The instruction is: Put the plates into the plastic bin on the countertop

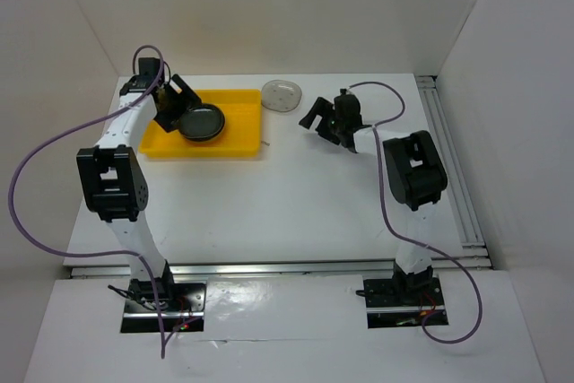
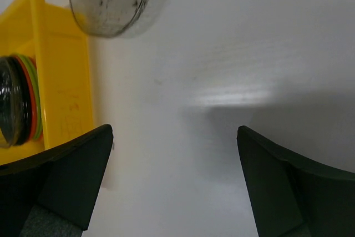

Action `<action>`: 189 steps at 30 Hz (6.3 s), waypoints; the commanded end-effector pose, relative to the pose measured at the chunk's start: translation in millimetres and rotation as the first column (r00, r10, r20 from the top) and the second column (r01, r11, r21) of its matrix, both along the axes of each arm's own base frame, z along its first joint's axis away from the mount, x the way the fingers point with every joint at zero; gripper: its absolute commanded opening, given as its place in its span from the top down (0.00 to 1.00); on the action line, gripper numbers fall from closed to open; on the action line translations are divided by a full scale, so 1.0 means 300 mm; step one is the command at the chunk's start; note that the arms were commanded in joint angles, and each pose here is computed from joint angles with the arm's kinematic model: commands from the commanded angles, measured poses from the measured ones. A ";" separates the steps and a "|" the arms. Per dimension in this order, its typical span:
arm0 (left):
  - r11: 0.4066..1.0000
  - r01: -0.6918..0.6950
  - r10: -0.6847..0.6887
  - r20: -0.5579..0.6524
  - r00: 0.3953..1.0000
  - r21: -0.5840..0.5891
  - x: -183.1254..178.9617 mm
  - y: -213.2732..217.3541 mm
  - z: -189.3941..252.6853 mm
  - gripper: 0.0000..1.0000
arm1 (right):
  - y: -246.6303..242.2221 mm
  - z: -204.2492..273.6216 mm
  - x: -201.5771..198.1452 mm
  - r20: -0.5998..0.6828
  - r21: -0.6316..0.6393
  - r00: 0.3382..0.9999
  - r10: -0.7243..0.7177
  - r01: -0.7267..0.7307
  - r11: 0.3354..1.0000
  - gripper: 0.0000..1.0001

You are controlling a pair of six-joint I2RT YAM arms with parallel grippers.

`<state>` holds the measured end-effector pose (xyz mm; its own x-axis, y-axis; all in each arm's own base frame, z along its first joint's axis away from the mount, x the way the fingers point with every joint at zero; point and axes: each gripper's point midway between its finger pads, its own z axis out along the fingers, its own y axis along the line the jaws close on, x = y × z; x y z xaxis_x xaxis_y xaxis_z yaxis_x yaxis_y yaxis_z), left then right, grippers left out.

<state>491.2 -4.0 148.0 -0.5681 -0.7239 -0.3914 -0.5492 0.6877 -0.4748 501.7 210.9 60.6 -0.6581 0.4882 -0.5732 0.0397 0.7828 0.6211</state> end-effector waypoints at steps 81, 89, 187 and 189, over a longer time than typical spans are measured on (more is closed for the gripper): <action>0.777 0.448 -0.551 0.135 0.823 0.441 -0.169 -0.645 0.300 1.00 | -0.042 0.586 -0.513 0.272 0.062 0.960 -0.066 0.051 0.997 0.11; 0.928 0.270 -0.334 0.248 0.910 0.258 0.008 -0.242 0.314 1.00 | -0.137 0.413 -0.626 0.193 0.053 0.978 -0.076 0.066 0.996 0.00; 0.875 0.350 -0.484 0.583 0.653 0.335 -1.083 -0.234 0.558 0.00 | -0.407 0.954 -1.024 0.511 -0.249 0.855 0.090 0.048 0.967 0.00; 0.876 0.341 -0.482 0.568 0.667 0.343 -1.094 -0.222 0.528 0.00 | -0.415 0.948 -1.026 0.511 -0.239 0.857 0.071 0.062 0.969 0.00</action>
<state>175.5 -69.8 293.6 -0.4324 -0.3871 -0.8144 0.1116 0.8732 -0.4743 199.7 93.1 340.7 -0.2502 0.2971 -0.9215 -0.2481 0.9003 0.3577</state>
